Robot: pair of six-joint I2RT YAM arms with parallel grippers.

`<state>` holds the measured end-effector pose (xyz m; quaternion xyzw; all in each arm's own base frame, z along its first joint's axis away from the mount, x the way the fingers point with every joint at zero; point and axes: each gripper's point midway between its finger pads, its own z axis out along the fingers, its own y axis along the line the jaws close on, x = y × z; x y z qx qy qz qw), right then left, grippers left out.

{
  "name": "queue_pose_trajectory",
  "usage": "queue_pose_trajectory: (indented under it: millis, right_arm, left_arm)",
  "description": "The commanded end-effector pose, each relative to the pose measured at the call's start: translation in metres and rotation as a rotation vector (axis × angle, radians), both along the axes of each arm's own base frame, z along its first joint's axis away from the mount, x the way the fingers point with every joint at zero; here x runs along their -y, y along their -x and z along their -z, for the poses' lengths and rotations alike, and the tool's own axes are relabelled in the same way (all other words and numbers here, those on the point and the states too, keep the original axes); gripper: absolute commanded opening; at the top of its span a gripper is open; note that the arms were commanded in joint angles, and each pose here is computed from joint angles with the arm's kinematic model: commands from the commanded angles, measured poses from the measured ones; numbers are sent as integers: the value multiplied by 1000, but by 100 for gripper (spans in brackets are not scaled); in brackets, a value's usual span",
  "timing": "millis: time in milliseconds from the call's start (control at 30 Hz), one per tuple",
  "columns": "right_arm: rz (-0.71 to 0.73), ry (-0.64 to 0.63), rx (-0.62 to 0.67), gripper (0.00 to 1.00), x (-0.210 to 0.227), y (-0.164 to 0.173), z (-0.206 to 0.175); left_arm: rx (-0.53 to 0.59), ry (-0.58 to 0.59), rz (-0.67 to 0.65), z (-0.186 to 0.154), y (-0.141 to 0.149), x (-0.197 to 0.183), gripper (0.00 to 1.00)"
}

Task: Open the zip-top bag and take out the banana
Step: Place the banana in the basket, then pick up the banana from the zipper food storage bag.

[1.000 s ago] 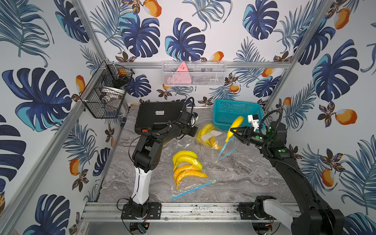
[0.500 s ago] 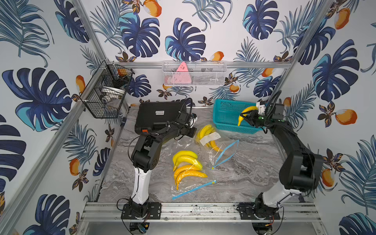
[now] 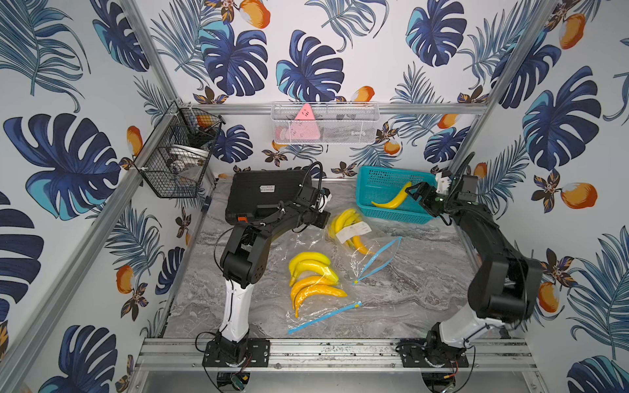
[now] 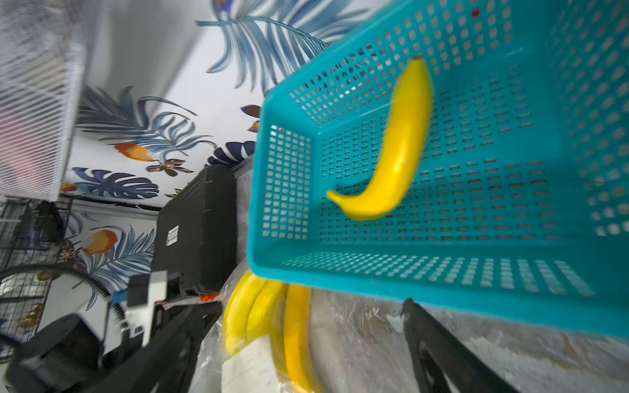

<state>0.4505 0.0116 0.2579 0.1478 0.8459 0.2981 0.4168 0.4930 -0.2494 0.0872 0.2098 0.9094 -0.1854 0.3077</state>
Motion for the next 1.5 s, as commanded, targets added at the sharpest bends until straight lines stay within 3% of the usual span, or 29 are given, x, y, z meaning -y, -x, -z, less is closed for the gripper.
queue_pose_trajectory:
  millis: [0,133,233,333,700,900,1233,1467]
  right_arm:
    - [-40,64,-10,84,-12,50,-6]
    - [-163,80,-124,63,-64,118,29]
    - [-267,183,-229,46,-103,165,57]
    - [-319,211,-323,39,-116,193,84]
    - [-522,258,-316,46,-159,182,121]
    - [-504,355,-307,49,-157,157,137]
    - [-560,518,-303,71,-158,116,173]
    - [-596,619,-322,72,-152,99,193]
  left_arm:
    - [-22,30,-2,0,-1,0,0]
    - [-45,34,-7,7,-4,-2,0]
    - [-64,42,-6,10,-7,-4,0]
    - [-79,49,-7,12,-9,-4,0]
    - [-109,56,-8,21,-11,-3,0]
    - [-113,59,-9,22,-12,-3,0]
    - [-123,79,-13,23,-13,-5,0]
    - [-126,90,-17,22,-15,-8,0]
